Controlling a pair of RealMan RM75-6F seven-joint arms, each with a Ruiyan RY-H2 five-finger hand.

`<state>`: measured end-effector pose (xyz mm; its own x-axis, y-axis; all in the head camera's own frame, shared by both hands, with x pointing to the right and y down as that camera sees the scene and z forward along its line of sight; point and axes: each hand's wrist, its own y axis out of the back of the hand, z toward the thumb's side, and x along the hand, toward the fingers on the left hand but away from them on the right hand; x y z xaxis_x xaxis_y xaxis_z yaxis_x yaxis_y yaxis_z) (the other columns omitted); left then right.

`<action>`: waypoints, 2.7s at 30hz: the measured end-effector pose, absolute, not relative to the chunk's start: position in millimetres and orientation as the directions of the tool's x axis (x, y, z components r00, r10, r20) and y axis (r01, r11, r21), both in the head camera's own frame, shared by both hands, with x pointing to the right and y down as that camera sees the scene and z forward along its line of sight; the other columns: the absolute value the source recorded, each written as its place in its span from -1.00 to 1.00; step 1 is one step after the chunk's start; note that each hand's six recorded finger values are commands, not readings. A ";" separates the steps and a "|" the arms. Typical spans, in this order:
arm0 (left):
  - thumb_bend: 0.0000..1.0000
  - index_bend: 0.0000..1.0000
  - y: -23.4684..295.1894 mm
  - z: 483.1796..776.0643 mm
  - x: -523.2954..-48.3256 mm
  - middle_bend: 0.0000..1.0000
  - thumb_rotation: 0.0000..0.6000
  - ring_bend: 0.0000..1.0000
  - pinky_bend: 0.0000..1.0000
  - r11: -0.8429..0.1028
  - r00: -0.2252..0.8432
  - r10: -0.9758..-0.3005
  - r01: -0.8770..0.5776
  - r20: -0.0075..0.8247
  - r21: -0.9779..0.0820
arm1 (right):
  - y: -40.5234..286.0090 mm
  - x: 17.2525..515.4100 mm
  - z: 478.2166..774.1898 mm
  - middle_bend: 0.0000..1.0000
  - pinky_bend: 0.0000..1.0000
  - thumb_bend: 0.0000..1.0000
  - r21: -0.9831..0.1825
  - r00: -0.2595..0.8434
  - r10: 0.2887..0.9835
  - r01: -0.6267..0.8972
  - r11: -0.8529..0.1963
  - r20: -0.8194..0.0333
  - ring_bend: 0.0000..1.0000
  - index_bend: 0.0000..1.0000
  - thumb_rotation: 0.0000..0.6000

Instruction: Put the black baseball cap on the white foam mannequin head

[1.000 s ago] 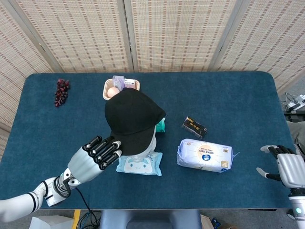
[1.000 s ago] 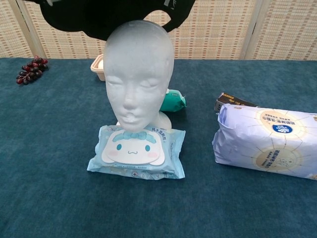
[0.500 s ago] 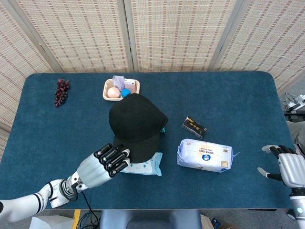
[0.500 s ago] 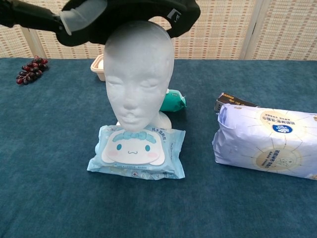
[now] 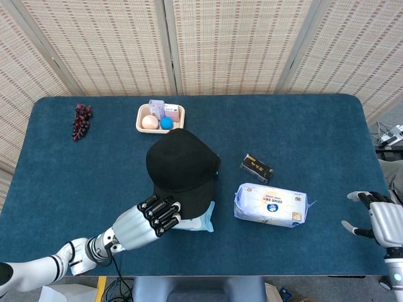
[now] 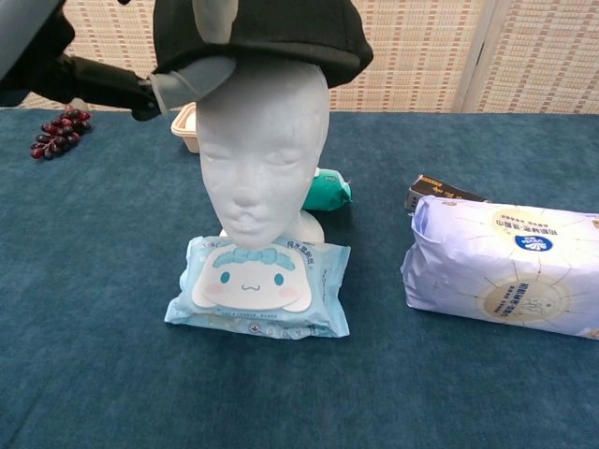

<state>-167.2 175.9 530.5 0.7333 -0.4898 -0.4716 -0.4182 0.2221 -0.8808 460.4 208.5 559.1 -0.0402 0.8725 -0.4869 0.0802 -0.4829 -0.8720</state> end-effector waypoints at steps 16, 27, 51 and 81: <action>-0.24 0.52 184.4 551.4 -159.7 0.10 1.00 -0.09 0.39 0.164 0.768 -0.495 -0.377 -0.406 -0.912 | 208.3 463.1 558.4 -0.20 -0.35 -1.00 -0.871 -0.052 0.871 0.083 -0.484 -0.489 -0.40 -0.29 1.00; -0.24 0.50 192.7 562.0 -155.4 0.06 1.00 -0.11 0.39 0.147 0.791 -0.489 -0.341 -0.368 -0.929 | 208.1 464.5 557.1 -0.20 -0.35 -1.00 -0.871 -0.055 0.871 0.088 -0.482 -0.488 -0.40 -0.29 1.00; -0.24 0.04 207.3 584.9 -166.7 0.02 1.00 -0.13 0.39 0.091 0.816 -0.505 -0.276 -0.283 -0.957 | 207.8 465.3 557.5 -0.20 -0.35 -1.00 -0.871 -0.059 0.870 0.089 -0.484 -0.490 -0.40 -0.29 1.00; -0.94 -0.85 223.0 594.4 -192.6 -0.16 1.00 -0.15 0.41 0.019 0.802 -0.545 -0.279 -0.244 -0.960 | 207.6 465.0 559.4 -0.20 -0.35 -1.00 -0.869 -0.062 0.867 0.086 -0.488 -0.494 -0.40 -0.29 1.00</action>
<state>-192.6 223.0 594.4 0.8024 -0.5445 -0.2441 -0.2788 0.0195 -0.9601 465.0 207.6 559.4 -0.0622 0.8675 -0.4936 0.0855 -0.4881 -0.8686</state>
